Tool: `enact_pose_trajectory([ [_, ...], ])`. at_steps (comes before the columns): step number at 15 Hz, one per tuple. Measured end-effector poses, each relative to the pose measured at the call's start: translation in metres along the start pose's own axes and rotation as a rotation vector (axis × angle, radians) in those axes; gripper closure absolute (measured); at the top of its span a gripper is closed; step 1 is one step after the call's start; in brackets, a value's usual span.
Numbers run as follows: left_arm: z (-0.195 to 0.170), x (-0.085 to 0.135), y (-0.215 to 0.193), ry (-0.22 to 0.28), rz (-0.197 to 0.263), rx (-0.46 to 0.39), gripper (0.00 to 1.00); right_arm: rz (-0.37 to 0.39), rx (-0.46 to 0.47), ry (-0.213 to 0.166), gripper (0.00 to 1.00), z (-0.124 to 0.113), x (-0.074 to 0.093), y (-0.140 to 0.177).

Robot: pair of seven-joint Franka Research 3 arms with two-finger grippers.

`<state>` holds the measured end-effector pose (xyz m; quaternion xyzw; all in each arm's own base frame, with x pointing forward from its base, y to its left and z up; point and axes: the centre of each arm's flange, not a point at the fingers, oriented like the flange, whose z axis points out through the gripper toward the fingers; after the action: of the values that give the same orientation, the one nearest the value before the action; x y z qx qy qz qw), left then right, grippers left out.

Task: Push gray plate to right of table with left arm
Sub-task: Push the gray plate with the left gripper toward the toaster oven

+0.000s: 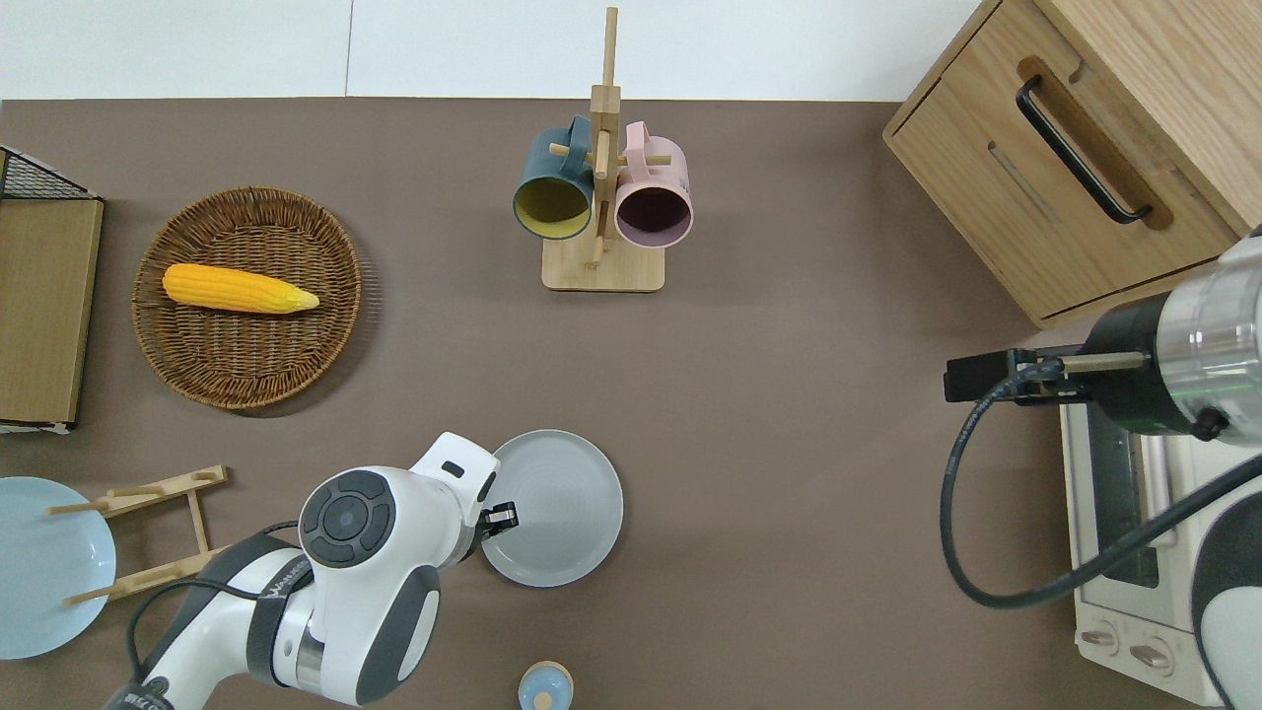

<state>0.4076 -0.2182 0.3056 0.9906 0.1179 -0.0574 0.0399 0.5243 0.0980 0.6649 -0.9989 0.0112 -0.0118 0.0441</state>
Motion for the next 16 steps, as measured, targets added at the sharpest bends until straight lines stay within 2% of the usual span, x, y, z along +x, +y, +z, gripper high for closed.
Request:
enact_pose_trajectory([
  [5, 0.005, -0.020, 0.029, 0.022, -0.032, -0.018, 0.97, 0.000, 0.000, 0.000, 0.00, 0.000, 0.000, 0.000],
  [12, 0.011, -0.043, 0.068, 0.045, -0.045, -0.048, 0.97, 0.000, 0.000, 0.000, 0.00, 0.000, 0.000, 0.000],
  [16, 0.016, -0.054, 0.091, 0.058, -0.038, -0.075, 0.97, 0.000, 0.000, 0.000, 0.00, 0.000, 0.000, 0.000],
])
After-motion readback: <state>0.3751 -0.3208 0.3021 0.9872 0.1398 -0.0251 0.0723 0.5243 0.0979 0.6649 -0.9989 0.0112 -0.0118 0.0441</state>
